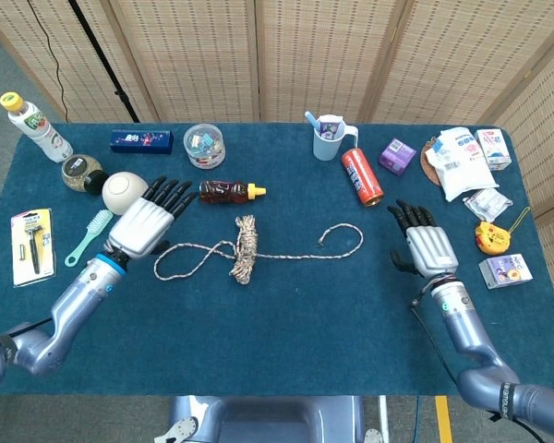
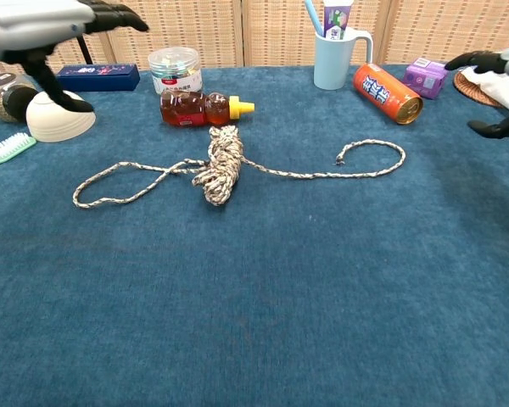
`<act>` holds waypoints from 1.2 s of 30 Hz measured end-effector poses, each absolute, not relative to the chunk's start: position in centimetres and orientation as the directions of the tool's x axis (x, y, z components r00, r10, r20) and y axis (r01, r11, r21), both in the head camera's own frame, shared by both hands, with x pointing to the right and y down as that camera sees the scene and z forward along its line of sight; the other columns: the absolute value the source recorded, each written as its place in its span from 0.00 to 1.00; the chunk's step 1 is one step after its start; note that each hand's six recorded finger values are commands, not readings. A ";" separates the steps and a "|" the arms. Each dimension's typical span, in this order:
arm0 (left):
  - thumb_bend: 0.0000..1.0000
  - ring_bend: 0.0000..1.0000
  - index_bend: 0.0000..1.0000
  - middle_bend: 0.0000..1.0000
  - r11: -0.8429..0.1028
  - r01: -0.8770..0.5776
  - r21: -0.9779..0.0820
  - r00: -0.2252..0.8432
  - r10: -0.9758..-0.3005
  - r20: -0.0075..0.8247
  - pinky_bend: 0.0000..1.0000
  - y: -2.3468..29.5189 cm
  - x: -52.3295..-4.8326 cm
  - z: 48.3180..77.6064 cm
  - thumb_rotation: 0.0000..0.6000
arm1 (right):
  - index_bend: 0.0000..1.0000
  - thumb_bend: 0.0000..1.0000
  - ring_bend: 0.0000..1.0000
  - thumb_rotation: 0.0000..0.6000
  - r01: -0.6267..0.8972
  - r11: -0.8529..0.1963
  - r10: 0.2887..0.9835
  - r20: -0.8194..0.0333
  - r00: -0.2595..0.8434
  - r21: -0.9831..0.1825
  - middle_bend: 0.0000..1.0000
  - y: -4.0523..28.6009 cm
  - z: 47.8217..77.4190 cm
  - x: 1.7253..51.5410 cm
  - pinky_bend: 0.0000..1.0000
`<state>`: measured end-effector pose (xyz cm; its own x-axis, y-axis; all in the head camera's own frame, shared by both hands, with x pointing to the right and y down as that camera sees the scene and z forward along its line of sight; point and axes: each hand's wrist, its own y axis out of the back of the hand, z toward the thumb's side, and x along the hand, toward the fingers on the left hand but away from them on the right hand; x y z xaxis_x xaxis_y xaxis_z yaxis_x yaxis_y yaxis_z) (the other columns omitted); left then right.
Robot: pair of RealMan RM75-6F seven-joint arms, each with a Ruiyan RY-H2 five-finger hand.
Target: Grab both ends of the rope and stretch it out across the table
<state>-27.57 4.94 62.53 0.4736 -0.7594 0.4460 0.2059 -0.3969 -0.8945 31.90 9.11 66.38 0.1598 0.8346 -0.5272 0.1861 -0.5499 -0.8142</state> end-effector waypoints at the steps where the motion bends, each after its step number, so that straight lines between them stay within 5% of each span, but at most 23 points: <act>1: 0.19 0.00 0.01 0.00 -0.399 0.198 -0.895 0.461 -0.768 0.444 0.00 5.0 -28.1 62.3 1.00 | 0.01 0.47 0.00 1.00 0.188 -0.545 0.838 -0.523 0.155 -0.817 0.00 9.1 66.2 32.1 0.00; 9: 0.19 0.00 0.21 0.08 -0.403 0.122 -0.907 0.330 -0.845 0.420 0.00 5.9 -34.3 60.0 1.00 | 0.22 0.47 0.00 1.00 0.181 -0.469 0.883 -0.462 0.079 -0.865 0.03 9.2 64.1 35.6 0.00; 14: 0.19 0.00 0.24 0.11 -0.376 0.107 -0.921 0.221 -0.894 0.391 0.00 7.4 -39.6 58.3 1.00 | 0.30 0.47 0.01 1.00 0.156 -0.438 0.897 -0.441 0.022 -0.885 0.11 9.9 63.1 38.2 0.00; 25: 0.19 0.02 0.26 0.13 -0.359 0.098 -0.928 0.077 -0.927 0.367 0.00 12.8 -46.8 55.7 1.00 | 0.35 0.47 0.04 1.00 0.132 -0.410 0.908 -0.418 -0.038 -0.903 0.14 12.9 61.3 41.1 0.00; 36: 0.19 0.02 0.26 0.13 -0.406 0.067 -0.911 -0.035 -0.914 0.405 0.00 21.8 -50.9 53.0 1.00 | 0.35 0.47 0.04 1.00 0.112 -0.386 0.909 -0.398 -0.120 -0.916 0.14 18.4 58.2 43.1 0.00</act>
<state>-50.88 21.82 53.00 -0.0350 -0.9138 0.4047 0.0667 -0.4062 -0.9114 43.11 18.43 58.25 -0.1201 0.9094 -0.3983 0.1124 -0.3861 -0.9156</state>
